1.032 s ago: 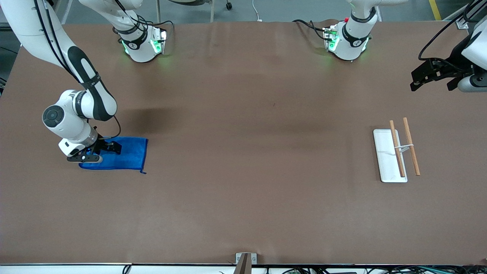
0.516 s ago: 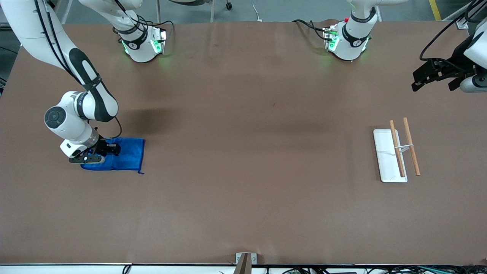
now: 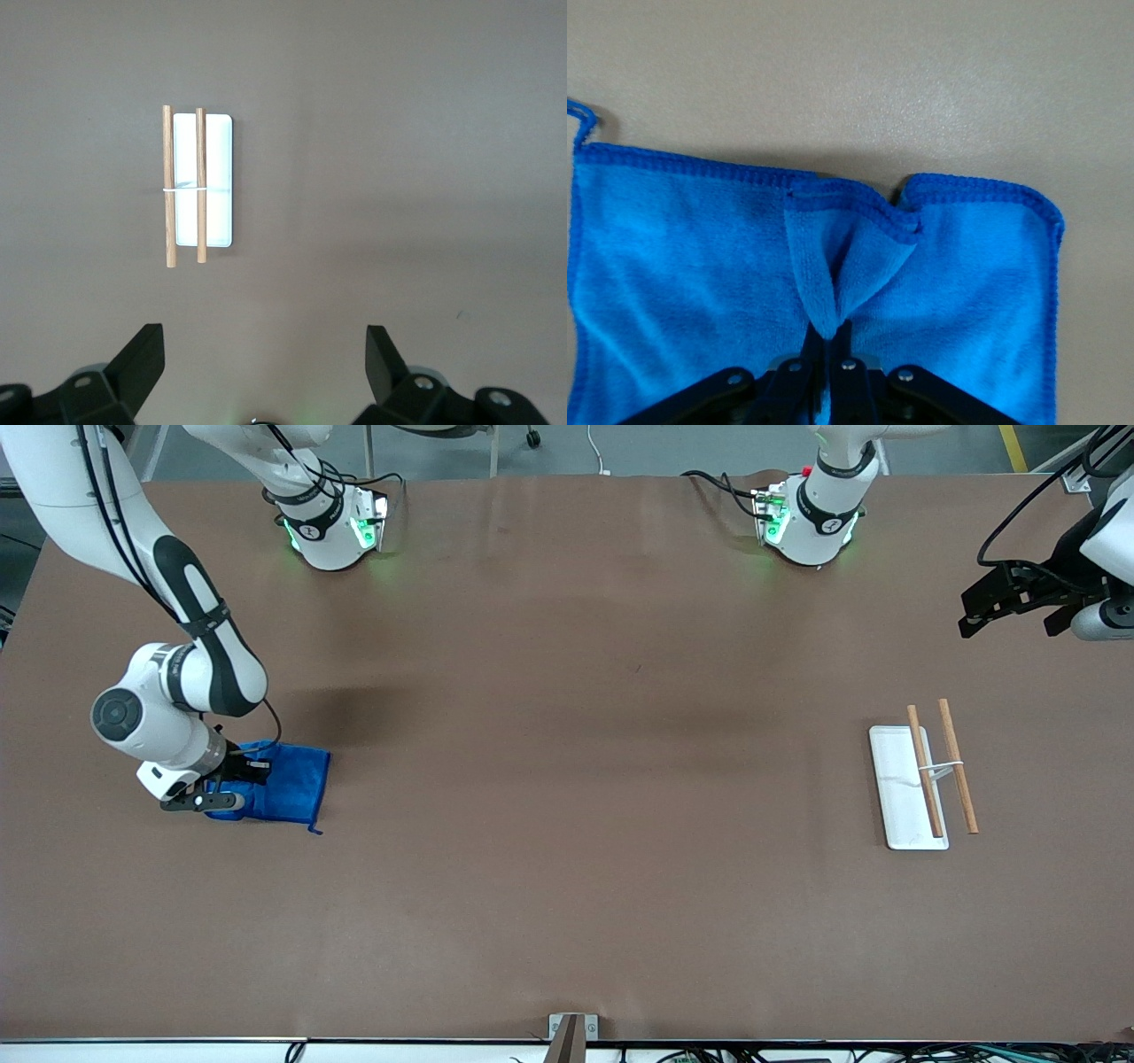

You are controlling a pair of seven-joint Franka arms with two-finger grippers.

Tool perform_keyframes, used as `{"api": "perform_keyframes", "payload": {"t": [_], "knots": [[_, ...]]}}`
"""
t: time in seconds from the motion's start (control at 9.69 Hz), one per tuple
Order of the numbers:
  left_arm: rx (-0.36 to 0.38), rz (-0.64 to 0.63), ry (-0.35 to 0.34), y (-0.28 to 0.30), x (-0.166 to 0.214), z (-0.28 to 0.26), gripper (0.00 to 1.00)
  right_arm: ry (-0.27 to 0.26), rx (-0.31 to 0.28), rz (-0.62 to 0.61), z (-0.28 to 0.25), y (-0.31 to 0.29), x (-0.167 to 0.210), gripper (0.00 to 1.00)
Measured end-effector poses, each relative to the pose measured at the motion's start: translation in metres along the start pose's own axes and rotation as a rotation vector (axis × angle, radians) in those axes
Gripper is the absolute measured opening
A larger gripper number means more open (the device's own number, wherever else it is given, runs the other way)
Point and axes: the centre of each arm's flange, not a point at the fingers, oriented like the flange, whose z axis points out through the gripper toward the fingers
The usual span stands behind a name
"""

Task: Right arm passes towel to left arm to hang
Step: 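Lift the towel with the right gripper while the left gripper approaches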

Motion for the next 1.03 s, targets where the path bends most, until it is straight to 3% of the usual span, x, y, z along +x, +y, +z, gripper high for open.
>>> {"api": "perform_keyframes", "payload": {"t": [0.41, 0.72, 0.83, 0.93, 1.03], "knots": [[0.000, -0.001, 0.001, -0.001, 0.000, 0.000, 1.00, -0.079, 0.038, 0.014, -0.084, -0.010, 0.028, 0.05], [-0.002, -0.004, 0.022, -0.001, 0.000, -0.008, 1.00, -0.033, 0.132, 0.046, -0.134, -0.058, 0.036, 0.05], [-0.003, -0.002, 0.026, 0.000, 0.000, -0.010, 1.00, -0.016, 0.179, 0.032, -0.143, -0.083, 0.040, 0.05], [-0.003, 0.002, 0.022, 0.002, 0.001, -0.008, 1.00, 0.001, 0.261, 0.040, -0.152, -0.112, 0.044, 0.05], [-0.002, 0.009, 0.013, 0.006, 0.004, -0.003, 1.00, 0.015, 0.384, 0.066, -0.163, -0.143, 0.047, 0.05]]}}
